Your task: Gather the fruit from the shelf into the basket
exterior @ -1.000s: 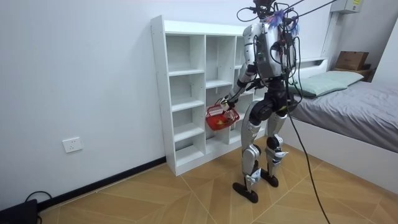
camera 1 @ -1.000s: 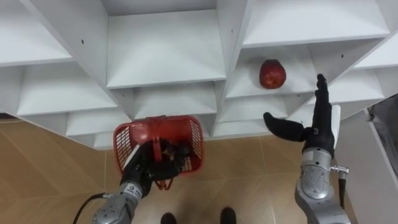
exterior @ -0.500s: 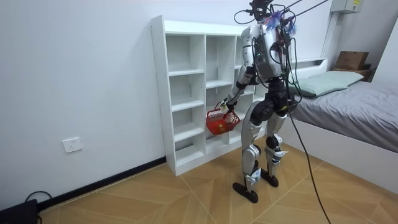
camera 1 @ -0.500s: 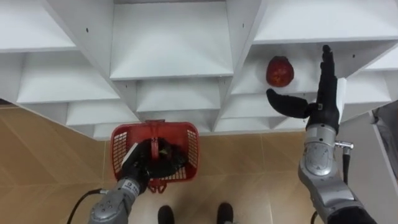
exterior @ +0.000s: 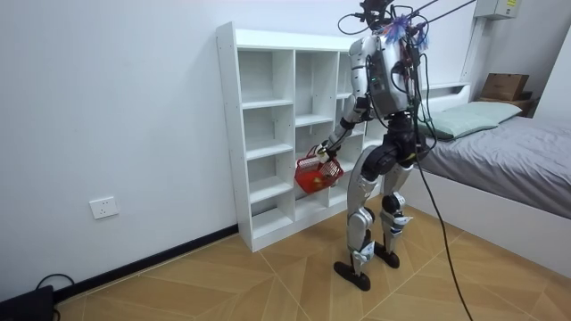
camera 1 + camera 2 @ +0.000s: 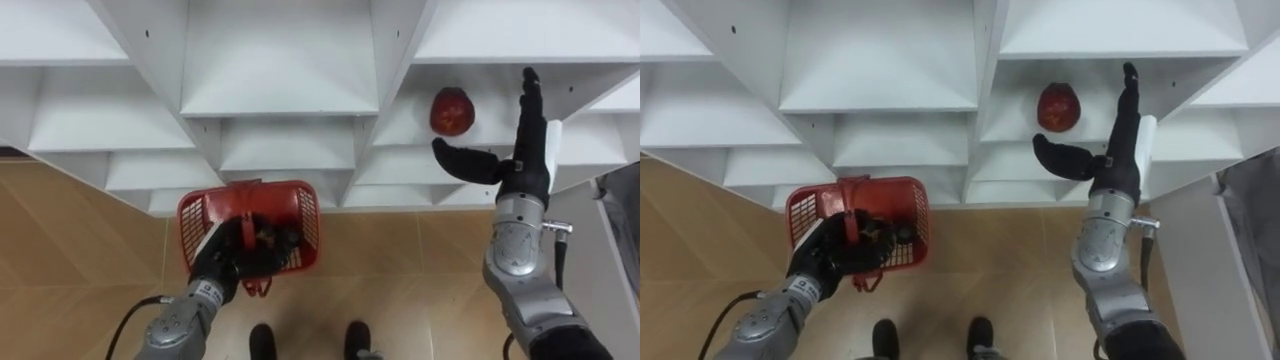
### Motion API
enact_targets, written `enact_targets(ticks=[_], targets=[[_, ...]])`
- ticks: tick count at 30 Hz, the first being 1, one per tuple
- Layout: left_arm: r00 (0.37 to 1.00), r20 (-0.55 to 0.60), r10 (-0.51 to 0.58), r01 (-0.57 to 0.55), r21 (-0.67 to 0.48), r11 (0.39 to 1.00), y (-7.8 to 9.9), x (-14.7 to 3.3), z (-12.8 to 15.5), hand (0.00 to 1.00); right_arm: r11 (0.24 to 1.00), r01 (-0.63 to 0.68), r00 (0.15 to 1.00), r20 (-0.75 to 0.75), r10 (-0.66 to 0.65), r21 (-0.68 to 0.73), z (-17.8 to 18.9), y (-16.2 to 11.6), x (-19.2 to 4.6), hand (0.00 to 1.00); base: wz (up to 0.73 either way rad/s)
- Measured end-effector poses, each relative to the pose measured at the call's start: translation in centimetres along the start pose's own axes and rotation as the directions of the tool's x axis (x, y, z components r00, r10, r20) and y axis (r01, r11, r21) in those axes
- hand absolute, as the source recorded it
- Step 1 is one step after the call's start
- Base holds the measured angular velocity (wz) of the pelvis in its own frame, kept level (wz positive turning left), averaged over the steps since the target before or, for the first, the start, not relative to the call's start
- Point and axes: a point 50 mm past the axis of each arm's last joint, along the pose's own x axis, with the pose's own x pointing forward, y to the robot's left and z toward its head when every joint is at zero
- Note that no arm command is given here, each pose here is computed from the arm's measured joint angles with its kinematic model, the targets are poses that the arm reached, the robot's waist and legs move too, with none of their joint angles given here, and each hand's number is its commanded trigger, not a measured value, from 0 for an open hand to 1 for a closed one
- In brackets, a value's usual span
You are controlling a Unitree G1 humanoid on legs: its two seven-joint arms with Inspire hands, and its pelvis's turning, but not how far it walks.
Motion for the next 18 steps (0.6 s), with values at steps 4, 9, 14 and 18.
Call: enact_targets(ticks=[4, 9, 14, 18], targets=[[1.000, -0.011, 0.000, 0.000, -0.001, 1.000, 0.0, 0.0, -0.1, 1.00, 1.000, 0.007, 1.000, -0.010, -0.007, -0.009, -0.2, -0.3, 0.1, 0.00, 0.03], [1.000, -0.011, -0.004, 0.004, 0.003, 1.000, -0.1, 0.1, 0.0, 1.00, 1.000, 0.021, 1.000, 0.019, -0.021, -0.007, 0.6, -0.2, 0.9, 0.00, 0.00], [1.000, -0.015, 0.000, 0.000, 0.010, 1.000, 0.0, 0.0, -0.1, 1.00, 0.998, 0.057, 0.998, 0.038, -0.057, 0.005, 1.4, -0.4, 1.9, 0.00, 0.05], [1.000, -0.028, -0.006, 0.007, 0.029, 1.000, -0.1, -0.1, -0.3, 1.00, 0.996, 0.086, 0.996, 0.025, -0.087, 0.008, 1.3, -0.7, 2.4, 0.00, 0.05]])
